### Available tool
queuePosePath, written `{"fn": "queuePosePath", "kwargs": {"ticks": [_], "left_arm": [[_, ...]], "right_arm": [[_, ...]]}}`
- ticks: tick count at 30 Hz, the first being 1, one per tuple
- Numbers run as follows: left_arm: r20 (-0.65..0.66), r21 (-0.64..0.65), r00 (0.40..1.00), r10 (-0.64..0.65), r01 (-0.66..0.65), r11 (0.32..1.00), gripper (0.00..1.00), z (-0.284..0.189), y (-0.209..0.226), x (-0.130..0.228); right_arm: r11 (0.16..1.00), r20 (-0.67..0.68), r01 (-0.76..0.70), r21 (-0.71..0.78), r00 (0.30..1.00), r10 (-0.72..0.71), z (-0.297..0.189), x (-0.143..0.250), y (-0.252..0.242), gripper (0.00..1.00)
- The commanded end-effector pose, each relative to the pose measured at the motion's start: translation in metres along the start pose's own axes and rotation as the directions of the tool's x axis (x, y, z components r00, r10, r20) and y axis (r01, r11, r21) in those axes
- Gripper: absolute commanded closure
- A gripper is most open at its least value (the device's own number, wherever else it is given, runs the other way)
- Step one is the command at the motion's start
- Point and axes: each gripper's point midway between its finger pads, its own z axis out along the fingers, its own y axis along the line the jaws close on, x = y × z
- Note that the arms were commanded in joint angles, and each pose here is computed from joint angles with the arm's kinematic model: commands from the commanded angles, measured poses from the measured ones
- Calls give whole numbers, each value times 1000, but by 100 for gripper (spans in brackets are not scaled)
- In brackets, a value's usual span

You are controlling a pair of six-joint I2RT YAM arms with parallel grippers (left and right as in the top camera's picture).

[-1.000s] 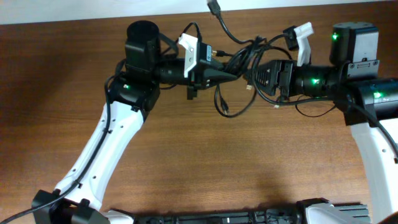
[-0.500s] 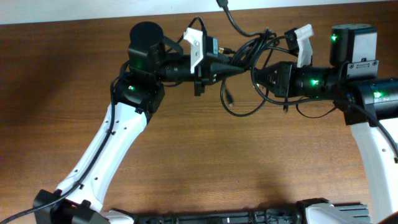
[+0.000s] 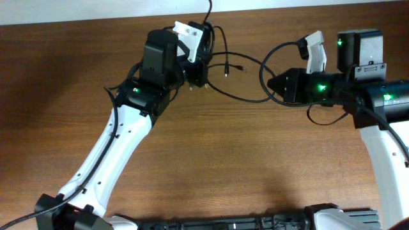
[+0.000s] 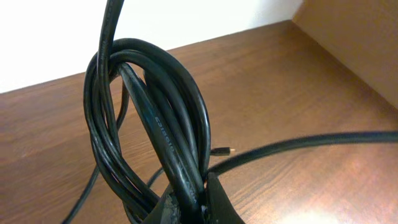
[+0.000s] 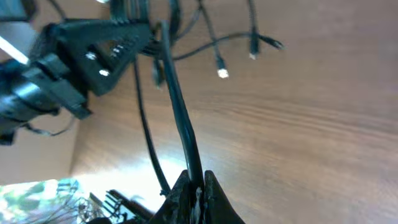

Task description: Untangle cables

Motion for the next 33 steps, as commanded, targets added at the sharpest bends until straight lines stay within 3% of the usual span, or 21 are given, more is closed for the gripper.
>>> {"fn": "queuePosePath", "kwargs": {"ticks": [1, 5, 10, 13, 16, 17, 19, 20, 23, 26, 30, 33], "left_arm": [[36, -118, 995, -89, 92, 989, 100, -6, 20, -8], [47, -163, 975, -217, 222, 961, 100, -7, 29, -4], [106, -176, 890, -444, 457, 872, 100, -8, 35, -5], [112, -177, 888, -445, 459, 871, 100, -8, 36, -6], [41, -3, 986, -159, 159, 987, 100, -5, 1, -13], [41, 88, 998, -38, 35, 996, 100, -6, -16, -14], [81, 312, 984, 161, -179, 933, 100, -15, -56, -12], [116, 418, 969, 218, -247, 874, 100, -24, -76, -10], [203, 553, 932, 301, -363, 750, 100, -41, -103, -6], [212, 553, 926, 311, -376, 744, 100, -41, -103, -6], [326, 675, 890, 318, -455, 581, 100, -66, -131, -8], [362, 710, 880, 307, -473, 521, 100, -76, -140, -9]], "right_arm": [[996, 14, -14, 84, 1000, 12, -3, -1, -13, 96], [990, 4, -55, 132, 999, 55, -4, 4, -22, 96], [986, -31, -80, 145, 996, 86, -4, 14, -25, 96], [985, -37, -91, 147, 995, 98, -5, 16, -25, 96], [984, -51, -98, 151, 993, 107, -5, 20, -26, 94], [984, -51, -98, 151, 993, 107, -5, 20, -26, 84], [984, -51, -98, 147, 993, 107, -5, 20, -25, 57], [984, -52, -98, 147, 993, 107, -5, 20, -25, 50], [990, -53, -89, 108, 994, 96, -6, 20, -17, 42], [998, -25, -45, 50, 999, 46, -14, 18, -2, 42], [992, 73, 59, -109, 996, -51, -34, 7, 37, 42], [981, 122, 113, -160, 988, -94, -44, 4, 53, 42]]}}
